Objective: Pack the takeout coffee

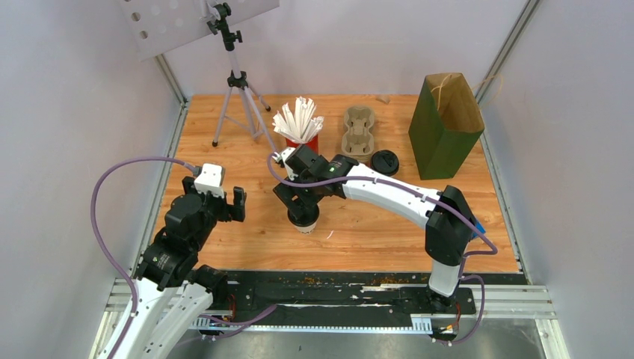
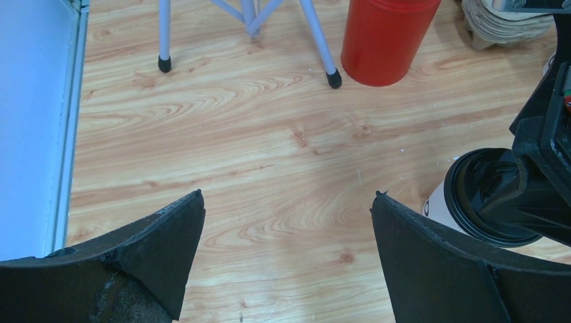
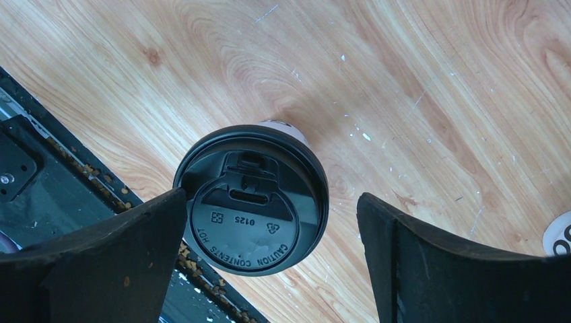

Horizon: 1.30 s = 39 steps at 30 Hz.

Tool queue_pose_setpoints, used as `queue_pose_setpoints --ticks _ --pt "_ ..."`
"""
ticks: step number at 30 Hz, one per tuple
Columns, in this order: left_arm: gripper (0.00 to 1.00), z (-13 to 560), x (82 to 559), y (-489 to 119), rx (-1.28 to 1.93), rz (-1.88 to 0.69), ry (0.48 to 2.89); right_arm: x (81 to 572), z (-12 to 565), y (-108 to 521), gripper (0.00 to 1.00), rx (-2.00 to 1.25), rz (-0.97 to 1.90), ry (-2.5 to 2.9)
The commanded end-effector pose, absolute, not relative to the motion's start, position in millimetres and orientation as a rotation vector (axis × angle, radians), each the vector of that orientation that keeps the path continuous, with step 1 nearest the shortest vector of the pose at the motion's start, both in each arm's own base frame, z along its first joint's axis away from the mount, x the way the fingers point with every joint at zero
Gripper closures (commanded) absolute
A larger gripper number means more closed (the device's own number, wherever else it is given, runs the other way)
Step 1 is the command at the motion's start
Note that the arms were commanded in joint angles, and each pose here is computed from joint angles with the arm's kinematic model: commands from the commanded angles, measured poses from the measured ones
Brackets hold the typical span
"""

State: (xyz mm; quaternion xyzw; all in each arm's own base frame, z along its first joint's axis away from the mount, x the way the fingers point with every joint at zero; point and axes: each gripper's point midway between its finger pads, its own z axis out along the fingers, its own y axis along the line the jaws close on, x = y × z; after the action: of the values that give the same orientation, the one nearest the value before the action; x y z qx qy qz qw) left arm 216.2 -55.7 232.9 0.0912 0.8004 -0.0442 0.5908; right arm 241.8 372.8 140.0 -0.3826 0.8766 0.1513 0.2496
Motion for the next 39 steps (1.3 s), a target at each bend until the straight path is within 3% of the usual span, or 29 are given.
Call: queue_pose_setpoints --ticks 1,18,39 --pt "0.00 242.9 220.0 -52.0 0.199 -0.078 1.821 236.5 169.0 381.7 0.03 -1.024 0.467 2.331" --pt "0.00 244.3 219.8 -49.0 0.188 -0.065 1.814 232.8 182.4 389.2 0.01 -1.040 0.475 2.285" --pt "0.00 243.6 219.7 -47.2 0.186 -0.054 1.814 236.0 140.0 390.5 0.05 -1.081 0.398 2.358"
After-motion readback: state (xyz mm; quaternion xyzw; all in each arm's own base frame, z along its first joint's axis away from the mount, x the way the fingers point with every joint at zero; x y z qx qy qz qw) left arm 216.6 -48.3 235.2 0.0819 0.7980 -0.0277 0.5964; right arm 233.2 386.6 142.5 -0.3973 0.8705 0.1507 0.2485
